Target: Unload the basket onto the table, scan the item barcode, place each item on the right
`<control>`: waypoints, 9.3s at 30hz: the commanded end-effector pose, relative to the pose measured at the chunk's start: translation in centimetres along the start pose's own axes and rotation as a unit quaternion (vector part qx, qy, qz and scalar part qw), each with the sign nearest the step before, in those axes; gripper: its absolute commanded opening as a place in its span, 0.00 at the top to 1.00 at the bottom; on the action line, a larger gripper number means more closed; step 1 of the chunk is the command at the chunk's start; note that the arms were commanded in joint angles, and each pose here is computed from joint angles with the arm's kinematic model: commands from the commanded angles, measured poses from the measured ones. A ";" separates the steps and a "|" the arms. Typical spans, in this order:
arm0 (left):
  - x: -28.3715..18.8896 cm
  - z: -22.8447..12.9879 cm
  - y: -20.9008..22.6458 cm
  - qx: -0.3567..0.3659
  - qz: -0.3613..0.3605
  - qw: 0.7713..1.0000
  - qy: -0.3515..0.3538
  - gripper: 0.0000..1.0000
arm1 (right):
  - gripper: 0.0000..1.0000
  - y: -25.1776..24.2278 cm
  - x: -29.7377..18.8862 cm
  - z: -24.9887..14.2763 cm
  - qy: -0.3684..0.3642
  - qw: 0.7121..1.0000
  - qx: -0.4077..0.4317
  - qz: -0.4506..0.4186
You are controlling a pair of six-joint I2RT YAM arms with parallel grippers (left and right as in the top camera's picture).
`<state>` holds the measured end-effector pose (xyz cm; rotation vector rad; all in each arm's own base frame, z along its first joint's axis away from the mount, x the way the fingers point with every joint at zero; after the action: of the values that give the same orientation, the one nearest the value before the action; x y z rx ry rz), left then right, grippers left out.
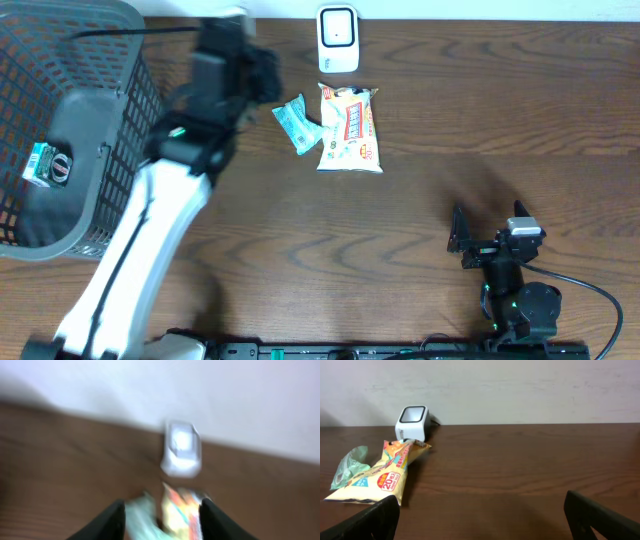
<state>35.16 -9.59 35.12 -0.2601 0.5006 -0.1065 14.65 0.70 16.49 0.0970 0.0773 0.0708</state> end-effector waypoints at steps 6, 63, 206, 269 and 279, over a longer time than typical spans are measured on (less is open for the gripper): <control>-11.0 5.0 12.2 -0.039 0.323 0.937 -0.127 0.34 | 0.01 0.1 0.0 -0.1 0.000 1.000 -0.004 0.002; 2.7 -10.1 39.3 0.025 0.323 0.900 0.293 0.28 | 0.01 0.1 0.0 -0.1 0.000 1.000 -0.004 0.002; 8.3 -11.3 -9.8 -0.039 -0.240 0.937 0.251 0.81 | 0.01 0.1 0.0 -0.1 0.000 1.000 -0.004 0.002; 13.9 -17.5 -11.9 -0.082 -0.157 0.948 0.265 0.70 | 0.01 0.1 0.0 -0.1 0.000 1.000 -0.004 0.002; 12.7 -20.4 -11.3 -0.116 -0.055 0.936 0.327 0.88 | 0.01 0.1 0.0 -0.1 0.000 1.000 -0.004 0.002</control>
<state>36.37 -26.16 14.92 -0.4875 1.1779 -0.2605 14.65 0.70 16.49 0.0970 0.0773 0.0708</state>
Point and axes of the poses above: each gripper's point midway between its finger pads, its own x axis out along the fingers, its own y axis along the line the jaws close on, z = x × y, the point moved 10 cm from there along -x, back along the fingers, and after that the axes turned 3 degrees about x, right-handed, at the moved point
